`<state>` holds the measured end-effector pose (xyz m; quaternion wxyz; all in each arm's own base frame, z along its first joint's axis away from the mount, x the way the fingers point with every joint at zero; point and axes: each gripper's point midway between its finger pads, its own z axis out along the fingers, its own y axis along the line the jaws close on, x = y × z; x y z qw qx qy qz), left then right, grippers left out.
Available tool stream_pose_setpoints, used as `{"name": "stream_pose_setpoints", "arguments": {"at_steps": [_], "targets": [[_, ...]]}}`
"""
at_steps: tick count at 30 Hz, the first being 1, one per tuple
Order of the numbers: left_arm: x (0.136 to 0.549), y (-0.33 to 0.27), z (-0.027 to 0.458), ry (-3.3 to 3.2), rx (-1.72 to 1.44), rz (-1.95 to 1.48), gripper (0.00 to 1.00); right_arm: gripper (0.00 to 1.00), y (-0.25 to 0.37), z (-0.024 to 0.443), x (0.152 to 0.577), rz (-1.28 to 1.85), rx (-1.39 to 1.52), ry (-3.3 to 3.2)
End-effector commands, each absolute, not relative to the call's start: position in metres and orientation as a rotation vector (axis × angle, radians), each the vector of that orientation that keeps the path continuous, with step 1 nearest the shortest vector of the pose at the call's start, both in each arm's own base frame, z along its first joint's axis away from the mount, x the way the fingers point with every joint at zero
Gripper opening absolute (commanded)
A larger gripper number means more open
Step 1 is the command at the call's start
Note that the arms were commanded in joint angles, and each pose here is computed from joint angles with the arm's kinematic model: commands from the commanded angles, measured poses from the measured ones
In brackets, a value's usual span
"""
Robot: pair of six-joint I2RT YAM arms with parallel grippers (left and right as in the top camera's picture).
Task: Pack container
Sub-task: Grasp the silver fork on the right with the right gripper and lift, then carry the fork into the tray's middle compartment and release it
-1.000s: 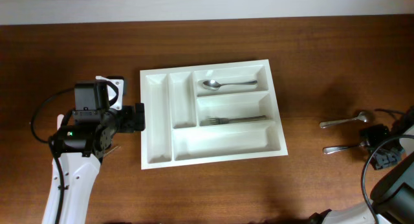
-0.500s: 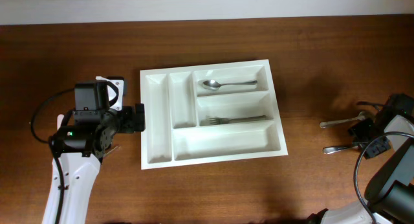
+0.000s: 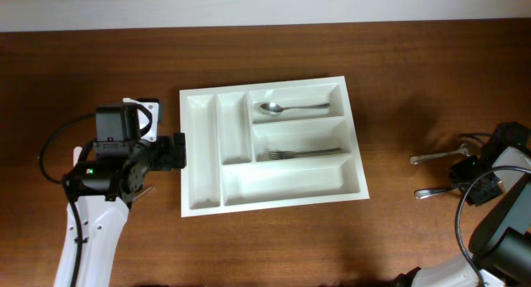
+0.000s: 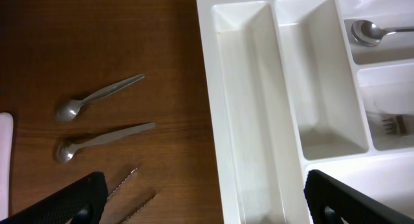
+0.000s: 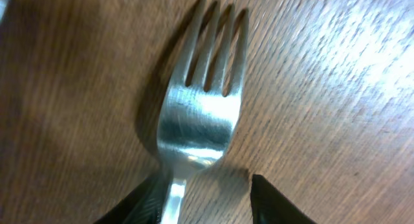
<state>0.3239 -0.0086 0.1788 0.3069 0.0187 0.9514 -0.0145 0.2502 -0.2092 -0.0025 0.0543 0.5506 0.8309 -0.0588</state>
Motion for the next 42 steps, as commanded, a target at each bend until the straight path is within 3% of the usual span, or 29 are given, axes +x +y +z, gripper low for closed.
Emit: {"name": "stream_pose_setpoints", "arguments": {"at_steps": [1, 10, 13, 21, 30, 37, 42], "targets": [[0.328, -0.012, 0.188, 2.494, 0.083, -0.046, 0.99, 0.36, -0.201, -0.029, 0.239, -0.181, 1.720, 2.603], [0.327, -0.012, 0.188, 2.496, 0.083, -0.046, 0.99, 0.15, -0.199, -0.034, 0.237, -0.178, 1.727, 2.618], [0.327, -0.012, 0.187, 2.496, 0.083, -0.046, 0.99, 0.04, -0.199, -0.033, 0.238, -0.177, 1.724, 2.622], [0.327, -0.012, 0.187, 2.496, 0.083, -0.046, 0.99, 0.04, -0.211, 0.012, 0.262, -0.175, 1.632, 2.592], [0.327, -0.012, 0.187, 2.497, 0.083, -0.046, 0.99, 0.04, -0.169, 0.119, 0.345, -0.177, 0.979, 2.690], [0.327, -0.012, 0.187, 2.497, 0.083, -0.046, 0.99, 0.05, -0.058, 0.174, 0.403, -0.138, 0.212, 2.747], [0.327, -0.012, 0.187, 2.497, 0.083, -0.046, 0.99, 0.04, 0.028, 0.188, 0.413, -0.097, -0.335, 2.699]]}}
